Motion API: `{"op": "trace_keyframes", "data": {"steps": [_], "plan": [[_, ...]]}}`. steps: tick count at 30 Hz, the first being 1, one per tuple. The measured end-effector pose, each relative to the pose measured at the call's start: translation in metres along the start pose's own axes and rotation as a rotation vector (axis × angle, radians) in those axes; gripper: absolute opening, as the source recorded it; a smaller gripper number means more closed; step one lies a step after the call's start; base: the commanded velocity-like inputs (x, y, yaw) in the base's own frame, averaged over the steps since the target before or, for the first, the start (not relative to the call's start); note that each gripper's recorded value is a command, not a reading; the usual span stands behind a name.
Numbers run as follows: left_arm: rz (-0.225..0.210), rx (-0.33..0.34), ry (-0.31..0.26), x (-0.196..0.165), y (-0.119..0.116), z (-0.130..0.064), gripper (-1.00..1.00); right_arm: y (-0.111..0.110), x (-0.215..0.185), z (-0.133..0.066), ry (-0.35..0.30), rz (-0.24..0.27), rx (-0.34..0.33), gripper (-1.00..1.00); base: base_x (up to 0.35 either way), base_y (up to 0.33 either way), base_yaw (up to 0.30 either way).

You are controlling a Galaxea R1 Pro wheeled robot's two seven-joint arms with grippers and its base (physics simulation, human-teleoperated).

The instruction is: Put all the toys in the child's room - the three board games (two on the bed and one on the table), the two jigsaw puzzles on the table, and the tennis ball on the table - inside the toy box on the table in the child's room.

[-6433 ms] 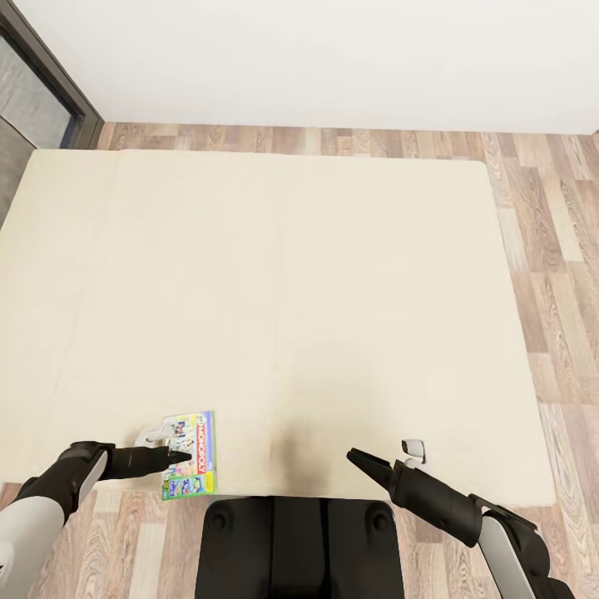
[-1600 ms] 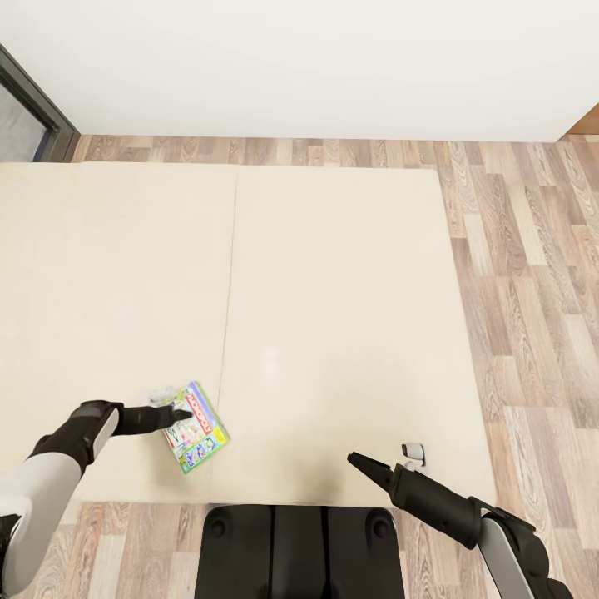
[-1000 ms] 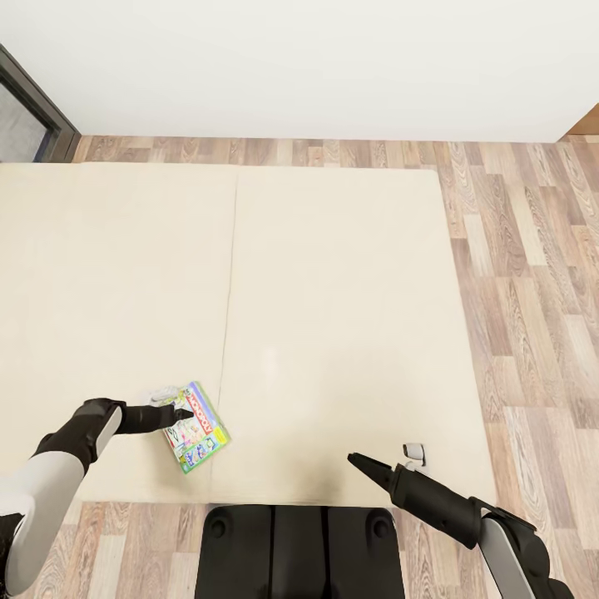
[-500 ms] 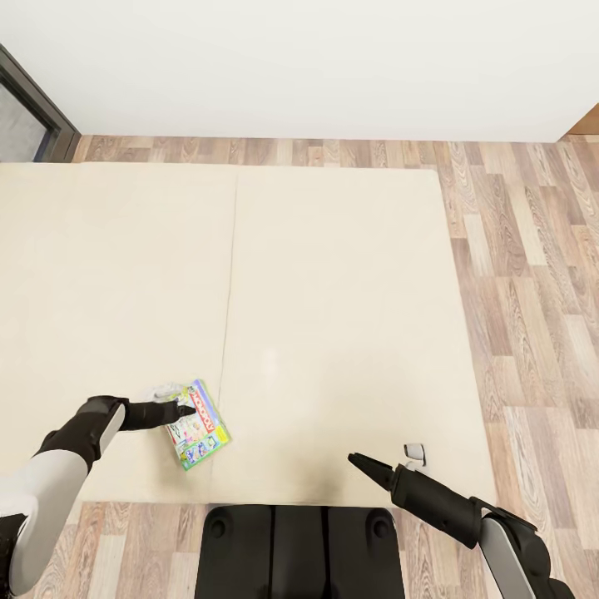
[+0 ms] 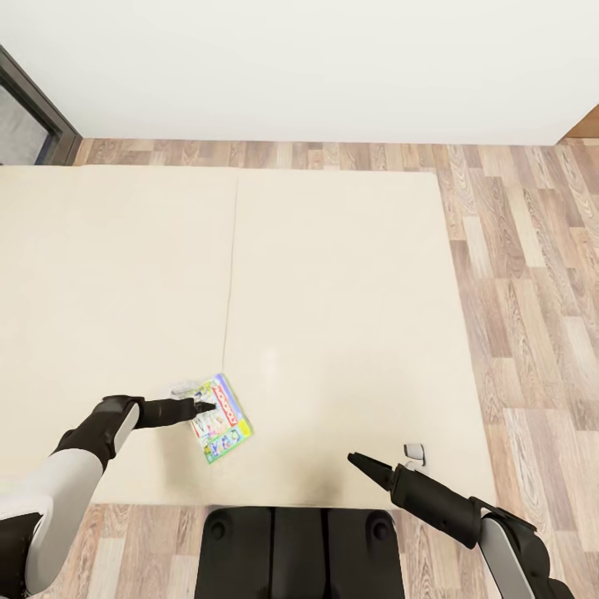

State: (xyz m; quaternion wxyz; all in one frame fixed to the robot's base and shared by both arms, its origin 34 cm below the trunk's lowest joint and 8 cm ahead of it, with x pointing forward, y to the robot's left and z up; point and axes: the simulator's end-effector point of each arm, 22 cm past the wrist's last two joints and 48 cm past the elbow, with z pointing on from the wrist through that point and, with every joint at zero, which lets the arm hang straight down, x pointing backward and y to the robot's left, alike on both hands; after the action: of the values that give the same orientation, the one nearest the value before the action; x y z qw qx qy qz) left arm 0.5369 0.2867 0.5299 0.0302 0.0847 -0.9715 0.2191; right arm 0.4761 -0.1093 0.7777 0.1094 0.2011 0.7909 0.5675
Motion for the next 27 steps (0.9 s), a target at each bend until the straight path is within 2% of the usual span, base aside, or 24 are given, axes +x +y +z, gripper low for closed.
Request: {"op": "trace_keyframes", "data": {"steps": [11, 16, 27], "plan": [[0.001, 0.013, -0.005, -0.001, -0.003, -0.001, 1.00, 0.001, 0.000, 0.001, 0.000, 0.000, -0.002, 1.00, 0.000, 0.000, 0.000], [0.011, 0.054, -0.009, -0.002, -0.015, 0.002, 1.00, 0.001, 0.000, 0.001, -0.001, 0.000, -0.003, 1.00, 0.000, 0.000, 0.000], [0.022, 0.075, -0.010, -0.002, -0.027, 0.006, 1.00, 0.001, -0.003, 0.001, -0.015, -0.014, -0.003, 1.00, 0.000, 0.000, 0.000]]}}
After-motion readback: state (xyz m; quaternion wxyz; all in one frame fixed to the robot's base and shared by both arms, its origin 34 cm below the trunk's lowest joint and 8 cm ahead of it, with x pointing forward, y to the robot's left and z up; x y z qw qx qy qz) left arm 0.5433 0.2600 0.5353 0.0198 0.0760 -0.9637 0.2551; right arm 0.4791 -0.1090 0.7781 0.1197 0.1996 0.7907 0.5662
